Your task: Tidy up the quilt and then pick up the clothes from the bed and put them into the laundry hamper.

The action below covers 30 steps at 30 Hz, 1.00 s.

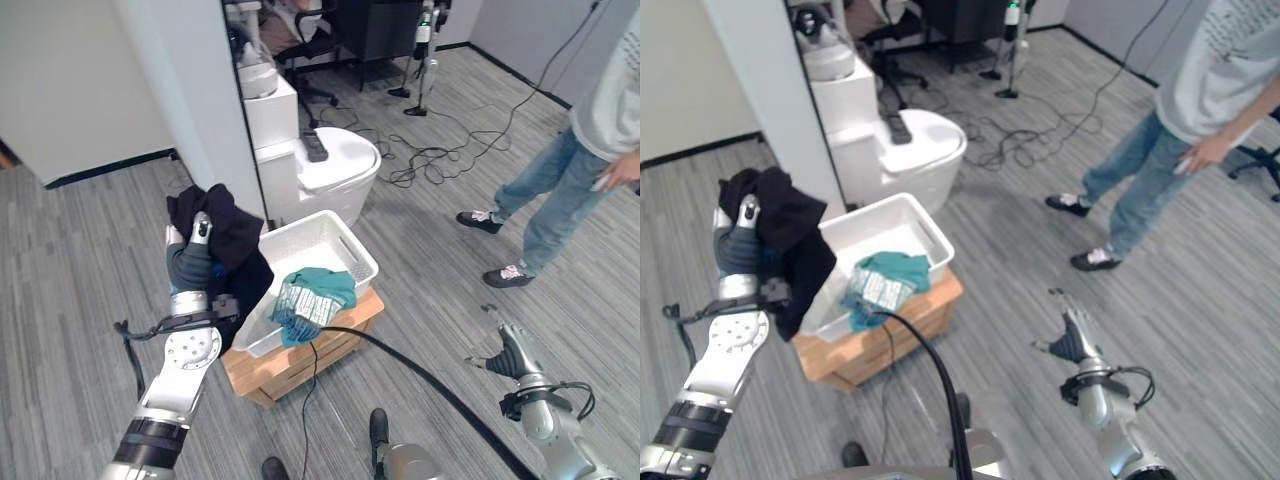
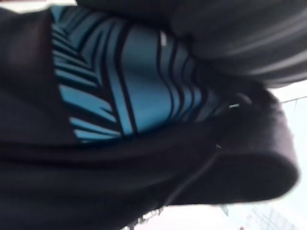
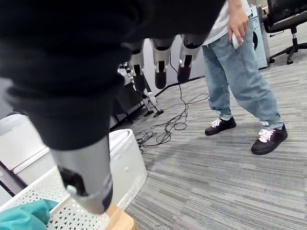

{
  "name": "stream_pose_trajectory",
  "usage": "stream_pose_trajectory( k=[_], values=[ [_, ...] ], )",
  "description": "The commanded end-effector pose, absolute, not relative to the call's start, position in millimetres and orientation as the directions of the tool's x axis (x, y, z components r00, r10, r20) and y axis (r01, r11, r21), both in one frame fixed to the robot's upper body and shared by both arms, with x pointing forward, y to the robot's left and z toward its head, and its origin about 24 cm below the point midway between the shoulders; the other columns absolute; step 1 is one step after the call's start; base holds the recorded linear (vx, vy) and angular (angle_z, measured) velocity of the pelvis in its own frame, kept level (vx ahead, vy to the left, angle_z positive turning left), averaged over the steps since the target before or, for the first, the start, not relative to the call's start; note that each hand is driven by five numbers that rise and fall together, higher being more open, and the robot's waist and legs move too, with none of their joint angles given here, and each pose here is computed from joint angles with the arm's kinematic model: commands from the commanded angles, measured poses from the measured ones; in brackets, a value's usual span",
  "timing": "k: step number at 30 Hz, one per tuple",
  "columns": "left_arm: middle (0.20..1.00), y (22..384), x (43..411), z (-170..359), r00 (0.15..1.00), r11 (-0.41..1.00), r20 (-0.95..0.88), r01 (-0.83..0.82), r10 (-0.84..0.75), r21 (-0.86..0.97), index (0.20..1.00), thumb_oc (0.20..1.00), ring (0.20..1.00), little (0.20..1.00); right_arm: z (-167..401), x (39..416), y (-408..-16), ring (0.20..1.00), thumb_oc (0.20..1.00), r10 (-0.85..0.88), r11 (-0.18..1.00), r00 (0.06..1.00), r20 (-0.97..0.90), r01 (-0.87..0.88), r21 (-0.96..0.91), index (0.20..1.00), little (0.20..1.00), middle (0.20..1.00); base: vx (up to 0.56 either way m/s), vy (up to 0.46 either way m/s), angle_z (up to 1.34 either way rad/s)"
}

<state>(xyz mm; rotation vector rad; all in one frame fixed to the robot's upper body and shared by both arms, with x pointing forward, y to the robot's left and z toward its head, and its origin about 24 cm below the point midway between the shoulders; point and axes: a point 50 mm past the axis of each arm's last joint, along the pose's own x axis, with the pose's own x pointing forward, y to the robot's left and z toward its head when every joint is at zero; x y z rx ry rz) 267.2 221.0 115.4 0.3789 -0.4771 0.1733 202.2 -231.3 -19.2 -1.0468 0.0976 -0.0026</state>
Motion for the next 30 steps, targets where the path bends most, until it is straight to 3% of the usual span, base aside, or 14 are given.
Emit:
stream_pose_trajectory(
  k=[1,5,6,10,14,19,20,22,25,30],
  values=[
    [0.2,203.5,283.6,127.0,0.848,0.917,0.529,-0.183,-0.036,0.356,0.2,0.2,0.2,0.2,14.0,235.7,-229.5,1.0,1.0,0.011,0.486,0.998,0.065,0.051,-0.872,1.0,1.0,1.0,-0.01,-0.024,-0.26],
    [0.2,188.8,286.6,106.7,0.891,0.904,0.443,-0.102,-0.103,0.416,0.2,0.2,0.2,0.2,14.6,239.1,-224.0,1.0,1.0,0.032,0.488,0.997,0.064,0.04,-0.872,1.0,1.0,1.0,-0.02,0.014,-0.26],
    [0.2,197.4,314.2,175.4,0.806,0.875,0.575,-0.169,-0.142,0.454,0.2,0.2,0.2,0.2,24.6,241.9,-228.1,1.0,1.0,0.035,0.5,0.996,0.08,0.052,-0.865,1.0,1.0,1.0,0.0,0.055,-0.31],
    [0.2,198.8,303.4,137.8,0.859,0.835,0.49,-0.158,-0.147,0.527,0.2,0.2,0.2,0.2,6.2,236.9,-232.4,1.0,1.0,-0.01,0.492,1.0,0.018,0.021,-0.87,1.0,1.0,1.0,-0.1,0.031,-0.36],
    [0.2,215.2,320.0,127.6,0.896,0.719,0.436,-0.247,-0.086,0.649,0.2,0.2,0.2,0.2,-7.2,232.4,-229.5,1.0,1.0,-0.003,0.476,1.0,-0.027,-0.022,-0.879,1.0,1.0,1.0,-0.07,-0.023,-0.13],
    [0.2,249.4,335.1,158.4,0.867,0.538,0.497,-0.41,-0.019,0.737,0.2,0.2,0.2,0.2,-26.7,217.9,-232.0,1.0,1.0,-0.019,0.468,0.995,-0.097,-0.077,-0.881,1.0,1.0,1.0,-0.05,-0.04,0.02],
    [1.0,259.1,337.7,165.0,0.866,0.514,0.501,-0.433,0.008,0.741,1.0,1.0,1.0,1.0,-31.7,214.3,-233.1,1.0,1.0,-0.027,0.47,0.993,-0.117,-0.091,-0.878,1.0,1.0,1.0,-0.07,-0.062,0.16],
    [1.0,282.7,338.5,172.6,0.892,0.443,0.452,-0.418,0.032,0.793,1.0,1.0,1.0,1.0,-47.5,205.1,-232.5,1.0,1.0,-0.051,0.492,0.98,-0.191,-0.141,-0.859,1.0,1.0,1.0,-0.09,-0.059,0.16],
    [1.0,288.0,336.7,169.1,0.904,0.424,0.425,-0.399,0.036,0.813,1.0,1.0,1.0,1.0,-50.9,204.6,-231.5,1.0,1.0,-0.052,0.495,0.977,-0.207,-0.155,-0.855,1.0,1.0,1.0,-0.03,-0.01,0.13],
    [1.0,283.4,313.0,124.7,0.928,0.634,0.366,-0.323,0.068,0.703,1.0,1.0,1.0,1.0,-69.8,194.8,-226.7,1.0,1.0,-0.061,0.538,0.949,-0.308,-0.229,-0.812,1.0,1.0,1.0,0.0,-0.003,0.04]
  ],
)
